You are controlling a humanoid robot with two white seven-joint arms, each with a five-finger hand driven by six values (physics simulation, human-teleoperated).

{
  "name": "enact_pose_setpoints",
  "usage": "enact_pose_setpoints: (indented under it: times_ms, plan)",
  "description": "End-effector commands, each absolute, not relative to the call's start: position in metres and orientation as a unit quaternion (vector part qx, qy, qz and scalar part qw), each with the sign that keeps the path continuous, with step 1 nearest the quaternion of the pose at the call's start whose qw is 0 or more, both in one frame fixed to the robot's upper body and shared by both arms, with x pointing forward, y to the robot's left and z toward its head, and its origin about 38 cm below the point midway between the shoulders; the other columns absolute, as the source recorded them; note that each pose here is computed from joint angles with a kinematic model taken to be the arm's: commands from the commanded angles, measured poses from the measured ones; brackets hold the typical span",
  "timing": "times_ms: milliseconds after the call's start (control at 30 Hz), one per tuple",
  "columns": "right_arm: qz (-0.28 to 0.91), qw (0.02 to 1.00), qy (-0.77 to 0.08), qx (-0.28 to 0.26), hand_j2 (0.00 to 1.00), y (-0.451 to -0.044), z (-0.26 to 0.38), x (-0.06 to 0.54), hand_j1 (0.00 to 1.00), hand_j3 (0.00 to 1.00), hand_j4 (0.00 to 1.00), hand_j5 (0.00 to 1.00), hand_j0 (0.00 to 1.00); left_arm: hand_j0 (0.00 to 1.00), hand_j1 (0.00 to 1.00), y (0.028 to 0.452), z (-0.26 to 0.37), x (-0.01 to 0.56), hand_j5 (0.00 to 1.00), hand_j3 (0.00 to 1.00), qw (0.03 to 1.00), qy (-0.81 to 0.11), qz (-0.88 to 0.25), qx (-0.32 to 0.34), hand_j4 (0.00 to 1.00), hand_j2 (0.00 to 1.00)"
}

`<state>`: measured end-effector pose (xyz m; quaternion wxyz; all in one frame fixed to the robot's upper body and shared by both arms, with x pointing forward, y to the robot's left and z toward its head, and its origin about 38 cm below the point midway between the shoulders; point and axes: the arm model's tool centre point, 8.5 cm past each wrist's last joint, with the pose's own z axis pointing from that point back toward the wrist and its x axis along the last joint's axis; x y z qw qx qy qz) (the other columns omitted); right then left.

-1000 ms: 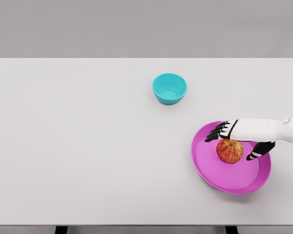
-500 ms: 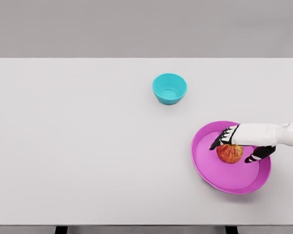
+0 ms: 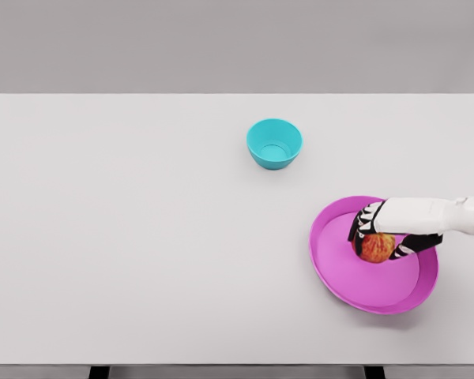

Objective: Put the apple from the pink plate into the blue bowl with your right arm

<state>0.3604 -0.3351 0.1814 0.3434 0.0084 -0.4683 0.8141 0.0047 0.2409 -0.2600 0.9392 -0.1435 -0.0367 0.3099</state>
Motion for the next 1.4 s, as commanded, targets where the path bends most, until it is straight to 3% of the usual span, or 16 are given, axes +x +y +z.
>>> enact_pose_setpoints:
  times_ms: [0, 233, 367, 567, 867, 1167, 1200, 1300, 1367]
  plan:
    - [0.811, 0.342, -0.474, 0.007, 0.45, -0.334, 0.184, 0.361, 0.45, 0.45, 0.45, 0.45, 0.45, 1.0, 1.0, 0.241, -0.26, 0.005, 1.0, 1.0, 0.939, -0.037, 0.31, -0.144, 1.0, 1.0]
    - [0.794, 0.319, -0.518, -0.025, 0.42, -0.324, 0.234, 0.385, 0.42, 0.42, 0.42, 0.42, 0.42, 1.0, 1.0, 0.241, -0.26, 0.005, 1.0, 1.0, 0.939, -0.037, 0.31, -0.144, 1.0, 1.0]
    - [0.801, 0.268, -0.535, -0.012, 0.4, -0.274, 0.254, 0.415, 0.4, 0.4, 0.4, 0.4, 0.4, 1.0, 1.0, 0.241, -0.26, 0.005, 1.0, 1.0, 0.939, -0.037, 0.31, -0.144, 1.0, 1.0]
    - [0.79, 0.266, -0.552, -0.036, 0.39, -0.236, 0.273, 0.469, 0.39, 0.39, 0.39, 0.39, 0.39, 1.0, 1.0, 0.241, -0.26, 0.005, 1.0, 1.0, 0.939, -0.037, 0.31, -0.144, 1.0, 1.0]
    - [0.779, 0.296, -0.55, -0.044, 0.39, -0.181, 0.264, 0.533, 0.39, 0.39, 0.39, 0.39, 0.39, 1.0, 1.0, 0.241, -0.26, 0.005, 1.0, 1.0, 0.939, -0.037, 0.31, -0.144, 1.0, 1.0]
    - [0.776, 0.324, -0.539, -0.042, 0.4, -0.175, 0.245, 0.548, 0.4, 0.4, 0.4, 0.4, 0.4, 1.0, 1.0, 0.241, -0.26, 0.005, 1.0, 1.0, 0.939, -0.037, 0.31, -0.144, 1.0, 1.0]
    - [0.776, 0.324, -0.539, -0.044, 0.43, -0.175, 0.245, 0.548, 0.43, 0.43, 0.43, 0.43, 0.43, 1.0, 1.0, 0.241, -0.26, 0.005, 1.0, 1.0, 0.939, -0.037, 0.31, -0.144, 1.0, 1.0]
    - [0.768, 0.331, -0.545, -0.058, 0.75, -0.18, 0.248, 0.551, 0.75, 0.75, 0.75, 0.75, 0.75, 1.0, 1.0, 0.241, -0.26, 0.005, 1.0, 1.0, 0.939, -0.037, 0.31, -0.144, 1.0, 1.0]
    - [0.766, 0.331, -0.547, -0.06, 0.8, -0.181, 0.248, 0.551, 0.8, 0.8, 0.8, 0.8, 0.8, 1.0, 1.0, 0.241, -0.26, 0.005, 1.0, 1.0, 0.939, -0.037, 0.31, -0.144, 1.0, 1.0]
